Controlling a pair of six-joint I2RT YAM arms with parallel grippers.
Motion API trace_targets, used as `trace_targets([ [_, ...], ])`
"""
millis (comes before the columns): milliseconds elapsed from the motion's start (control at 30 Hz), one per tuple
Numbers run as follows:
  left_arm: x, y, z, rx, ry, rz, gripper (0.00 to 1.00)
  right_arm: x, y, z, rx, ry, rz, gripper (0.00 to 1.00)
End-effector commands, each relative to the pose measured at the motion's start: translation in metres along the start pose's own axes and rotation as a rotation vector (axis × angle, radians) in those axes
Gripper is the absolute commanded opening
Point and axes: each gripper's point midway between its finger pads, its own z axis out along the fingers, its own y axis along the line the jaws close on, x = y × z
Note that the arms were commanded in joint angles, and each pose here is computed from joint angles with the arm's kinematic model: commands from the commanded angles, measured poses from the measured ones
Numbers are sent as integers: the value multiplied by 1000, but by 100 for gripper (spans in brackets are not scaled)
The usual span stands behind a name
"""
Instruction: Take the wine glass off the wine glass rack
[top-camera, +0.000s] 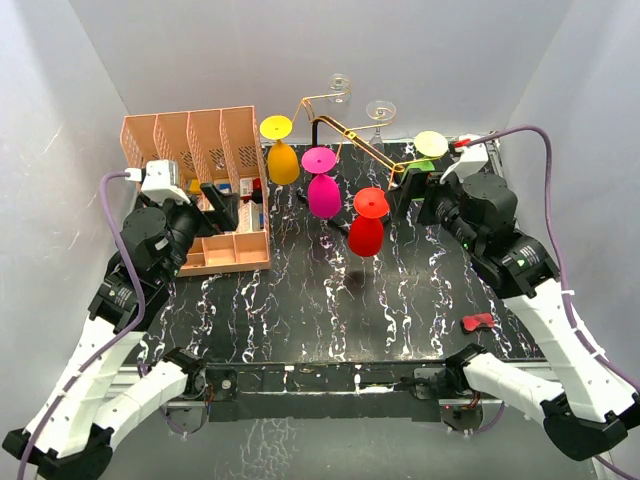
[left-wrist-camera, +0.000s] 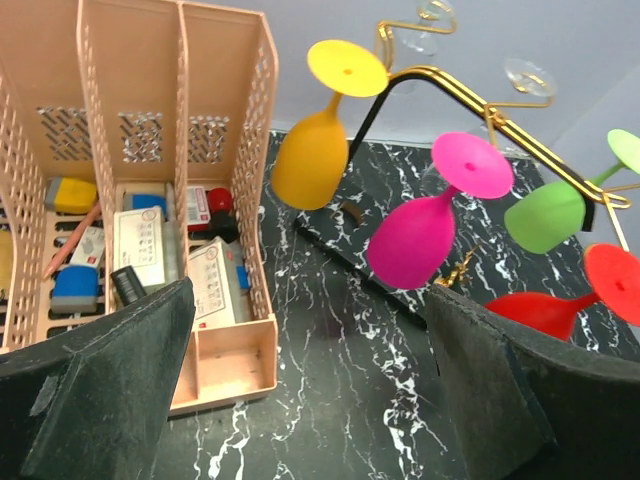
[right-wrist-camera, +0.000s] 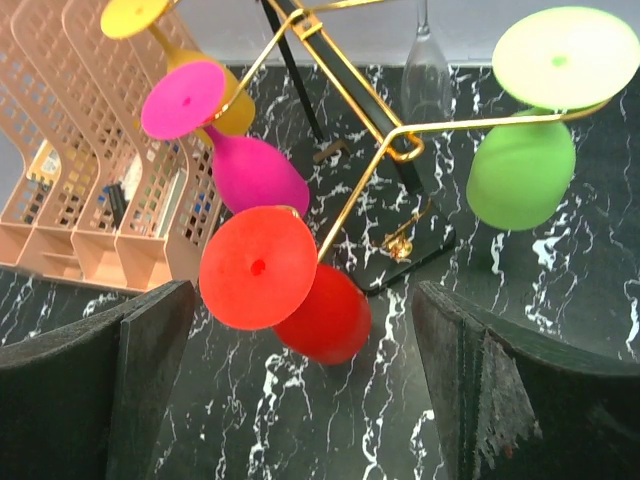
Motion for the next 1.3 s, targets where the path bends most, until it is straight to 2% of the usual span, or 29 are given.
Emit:
trace_targets([
  [0, -5, 11, -1, 9, -36, -45, 97, 3, 3, -2, 17, 14, 25, 99],
  [333, -1, 22, -2, 32, -44, -86, 97, 14, 12, -6, 10, 49, 102, 99],
  [667, 2, 7, -3, 111, -2, -153, 97, 36, 7, -2, 92, 87, 352, 99],
  [867, 6, -7, -6, 178, 30, -221, 97, 45, 7, 8, 120, 93, 446, 99],
  [1267, 6, -20, -11, 238, 63, -282, 97, 45, 14, 36, 128, 59, 579, 91],
])
